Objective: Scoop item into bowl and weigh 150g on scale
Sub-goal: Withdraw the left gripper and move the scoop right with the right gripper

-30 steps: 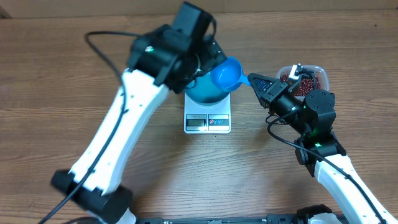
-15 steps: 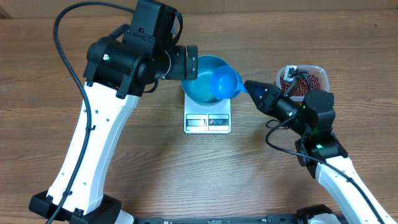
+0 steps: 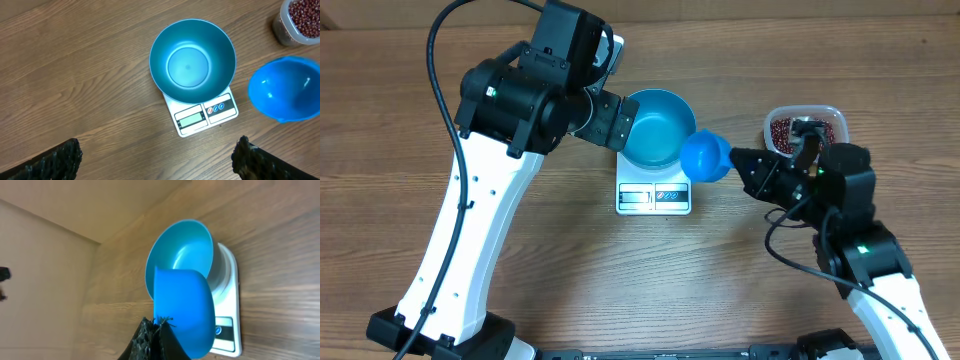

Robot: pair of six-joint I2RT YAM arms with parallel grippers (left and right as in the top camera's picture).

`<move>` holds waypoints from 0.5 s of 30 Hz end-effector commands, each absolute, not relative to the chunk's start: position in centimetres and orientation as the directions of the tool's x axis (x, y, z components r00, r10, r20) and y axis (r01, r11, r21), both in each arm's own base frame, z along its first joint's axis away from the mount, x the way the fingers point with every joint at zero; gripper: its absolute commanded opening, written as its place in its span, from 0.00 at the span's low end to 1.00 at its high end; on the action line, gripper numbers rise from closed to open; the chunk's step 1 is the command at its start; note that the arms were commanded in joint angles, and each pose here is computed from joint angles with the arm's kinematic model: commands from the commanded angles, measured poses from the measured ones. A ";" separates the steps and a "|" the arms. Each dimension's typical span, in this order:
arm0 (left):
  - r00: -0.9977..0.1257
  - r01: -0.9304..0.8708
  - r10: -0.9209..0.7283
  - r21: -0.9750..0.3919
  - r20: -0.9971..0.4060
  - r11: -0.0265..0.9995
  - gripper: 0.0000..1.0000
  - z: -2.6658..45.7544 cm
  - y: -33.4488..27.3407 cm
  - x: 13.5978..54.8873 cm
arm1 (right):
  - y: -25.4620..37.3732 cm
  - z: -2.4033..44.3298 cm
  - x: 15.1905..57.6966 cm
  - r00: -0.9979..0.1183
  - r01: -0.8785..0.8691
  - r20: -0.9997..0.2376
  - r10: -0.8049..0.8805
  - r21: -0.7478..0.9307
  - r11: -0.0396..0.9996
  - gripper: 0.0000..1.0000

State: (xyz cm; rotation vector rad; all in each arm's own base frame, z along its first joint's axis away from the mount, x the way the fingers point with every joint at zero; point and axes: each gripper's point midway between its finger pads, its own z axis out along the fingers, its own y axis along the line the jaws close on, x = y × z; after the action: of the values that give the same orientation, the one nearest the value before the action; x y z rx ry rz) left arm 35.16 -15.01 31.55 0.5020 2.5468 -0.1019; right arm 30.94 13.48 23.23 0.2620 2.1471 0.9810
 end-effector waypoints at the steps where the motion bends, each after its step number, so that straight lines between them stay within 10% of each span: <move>1: -0.776 0.384 0.350 0.046 -0.525 0.922 1.00 31.8 -15.0 35.1 | 12.4 25.7 31.0 -0.628 -0.137 -0.625 0.464 0.675 0.725 0.04; 15: -0.759 0.414 0.390 0.076 -0.521 0.907 1.00 31.9 -14.6 34.9 | 12.1 25.4 30.4 -0.634 -0.117 -0.618 0.465 0.671 0.732 0.04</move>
State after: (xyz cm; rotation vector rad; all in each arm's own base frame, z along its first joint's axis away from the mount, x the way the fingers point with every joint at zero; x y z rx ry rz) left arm 35.03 -14.90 31.45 0.5366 2.5463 -0.0869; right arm 30.32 12.13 23.49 0.2894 2.1423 0.8895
